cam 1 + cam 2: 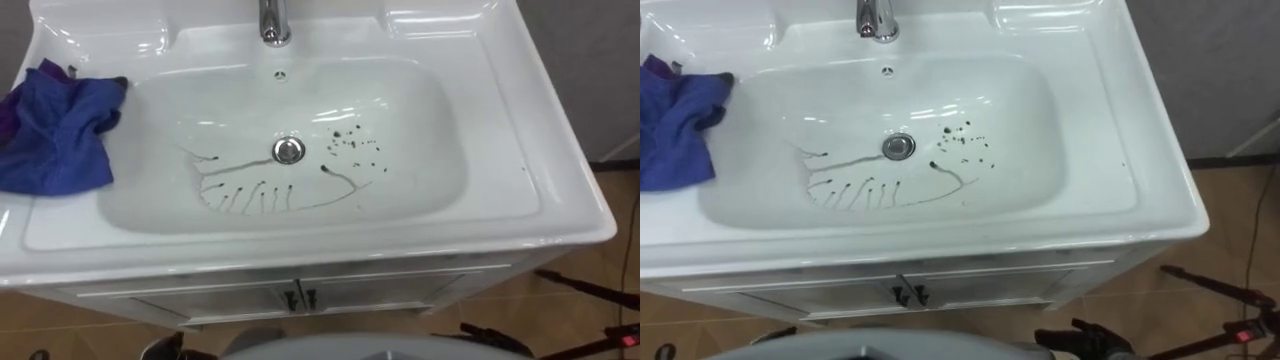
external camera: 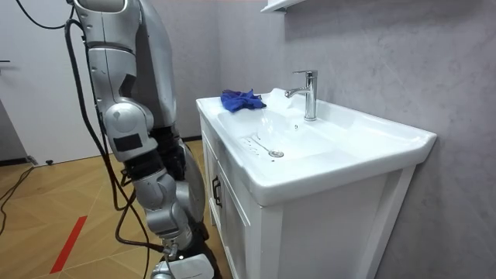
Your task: Wipe basin
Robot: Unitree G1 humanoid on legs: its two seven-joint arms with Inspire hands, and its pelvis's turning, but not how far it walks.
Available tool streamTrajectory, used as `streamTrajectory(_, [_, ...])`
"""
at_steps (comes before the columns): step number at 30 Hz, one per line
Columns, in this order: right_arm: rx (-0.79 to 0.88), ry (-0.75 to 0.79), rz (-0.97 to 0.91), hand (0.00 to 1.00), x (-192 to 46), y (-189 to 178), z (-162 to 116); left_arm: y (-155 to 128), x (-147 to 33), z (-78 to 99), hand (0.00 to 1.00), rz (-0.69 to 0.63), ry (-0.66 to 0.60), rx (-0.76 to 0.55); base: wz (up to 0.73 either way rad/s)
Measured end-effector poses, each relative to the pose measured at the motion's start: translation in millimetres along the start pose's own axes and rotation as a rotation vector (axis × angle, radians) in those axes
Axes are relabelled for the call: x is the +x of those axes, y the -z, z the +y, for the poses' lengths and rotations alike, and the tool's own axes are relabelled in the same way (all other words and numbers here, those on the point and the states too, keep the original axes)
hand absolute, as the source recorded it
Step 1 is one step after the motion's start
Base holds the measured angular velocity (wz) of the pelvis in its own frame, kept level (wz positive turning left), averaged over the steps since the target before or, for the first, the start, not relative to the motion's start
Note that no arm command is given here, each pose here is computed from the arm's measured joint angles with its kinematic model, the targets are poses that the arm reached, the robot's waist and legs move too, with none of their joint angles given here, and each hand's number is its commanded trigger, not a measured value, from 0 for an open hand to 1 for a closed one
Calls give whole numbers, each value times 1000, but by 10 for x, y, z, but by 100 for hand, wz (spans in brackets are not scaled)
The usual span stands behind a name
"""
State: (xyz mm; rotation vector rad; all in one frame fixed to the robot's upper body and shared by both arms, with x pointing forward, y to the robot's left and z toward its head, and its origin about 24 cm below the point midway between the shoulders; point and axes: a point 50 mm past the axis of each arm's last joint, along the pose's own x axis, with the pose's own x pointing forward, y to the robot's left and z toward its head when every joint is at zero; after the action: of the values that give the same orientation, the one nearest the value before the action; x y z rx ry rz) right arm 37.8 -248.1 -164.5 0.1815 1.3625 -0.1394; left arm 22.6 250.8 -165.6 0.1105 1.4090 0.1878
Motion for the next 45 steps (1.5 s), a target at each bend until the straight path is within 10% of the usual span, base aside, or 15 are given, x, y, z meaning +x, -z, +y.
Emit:
streamTrajectory(19, [-11, 26, 38, 0, -25, 19, -86, 549, -94, 139, 0, 142, -66, -317, 16])
streamTrajectory(28, [-84, 140, 71, 0, -111, 55, -346, 627, -159, 406, 0, 144, -327, -502, 19])
streamTrajectory(45, [-165, 291, 157, 0, -255, 328, -628, 2, -742, 1527, 0, -282, -1106, -907, 11])
